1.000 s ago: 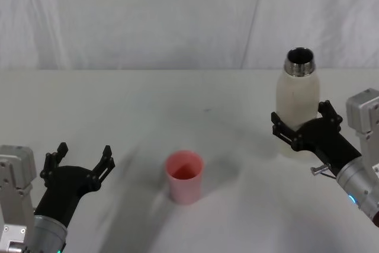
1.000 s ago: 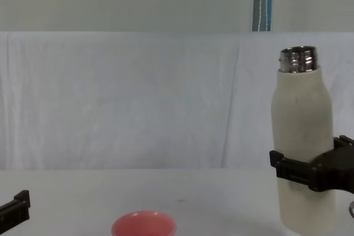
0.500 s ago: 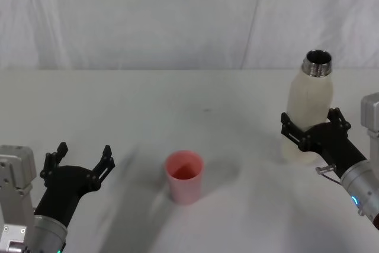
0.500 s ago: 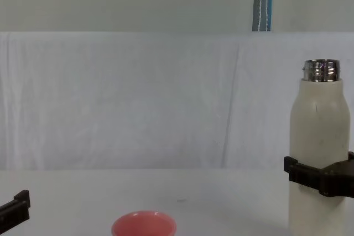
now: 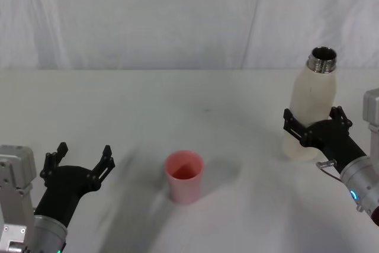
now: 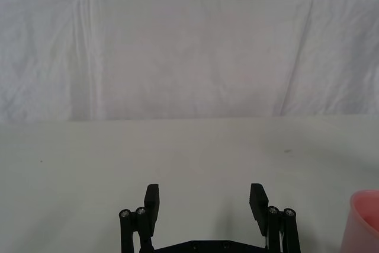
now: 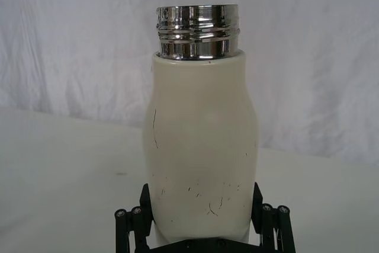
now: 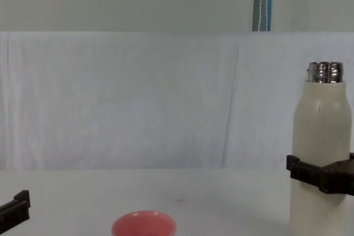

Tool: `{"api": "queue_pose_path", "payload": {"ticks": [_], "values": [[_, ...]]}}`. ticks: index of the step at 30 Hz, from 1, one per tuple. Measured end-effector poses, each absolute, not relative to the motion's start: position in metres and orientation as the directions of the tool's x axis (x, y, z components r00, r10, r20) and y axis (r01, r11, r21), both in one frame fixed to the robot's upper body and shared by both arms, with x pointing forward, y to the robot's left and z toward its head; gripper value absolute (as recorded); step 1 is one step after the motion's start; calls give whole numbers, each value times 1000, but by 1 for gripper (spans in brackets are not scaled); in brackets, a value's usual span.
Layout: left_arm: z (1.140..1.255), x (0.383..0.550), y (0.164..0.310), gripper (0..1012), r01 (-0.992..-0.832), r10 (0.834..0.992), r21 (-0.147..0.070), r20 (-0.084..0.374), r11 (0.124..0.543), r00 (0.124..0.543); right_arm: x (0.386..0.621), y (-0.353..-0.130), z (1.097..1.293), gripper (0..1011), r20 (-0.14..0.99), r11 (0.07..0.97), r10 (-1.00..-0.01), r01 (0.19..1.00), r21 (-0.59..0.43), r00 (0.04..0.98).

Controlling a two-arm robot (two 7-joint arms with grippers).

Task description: Grasp the thermos with one hand and pour water into the cup lid.

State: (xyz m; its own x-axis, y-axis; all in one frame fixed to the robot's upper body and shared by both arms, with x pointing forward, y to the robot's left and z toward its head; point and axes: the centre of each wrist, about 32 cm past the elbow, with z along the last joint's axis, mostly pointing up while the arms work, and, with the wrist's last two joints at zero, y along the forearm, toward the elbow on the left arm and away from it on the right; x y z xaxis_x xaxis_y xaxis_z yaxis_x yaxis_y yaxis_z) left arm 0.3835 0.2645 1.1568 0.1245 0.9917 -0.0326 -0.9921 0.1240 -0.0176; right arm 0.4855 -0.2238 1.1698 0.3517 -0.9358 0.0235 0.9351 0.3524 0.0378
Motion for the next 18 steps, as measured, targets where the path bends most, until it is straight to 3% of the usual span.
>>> {"api": "queue_pose_path", "payload": {"ticks": [18], "values": [[1157,384,265,1001,-992,992,-18,-33,124,125,505,-215,1160,952,23,364,-932,929,71,363]]}}
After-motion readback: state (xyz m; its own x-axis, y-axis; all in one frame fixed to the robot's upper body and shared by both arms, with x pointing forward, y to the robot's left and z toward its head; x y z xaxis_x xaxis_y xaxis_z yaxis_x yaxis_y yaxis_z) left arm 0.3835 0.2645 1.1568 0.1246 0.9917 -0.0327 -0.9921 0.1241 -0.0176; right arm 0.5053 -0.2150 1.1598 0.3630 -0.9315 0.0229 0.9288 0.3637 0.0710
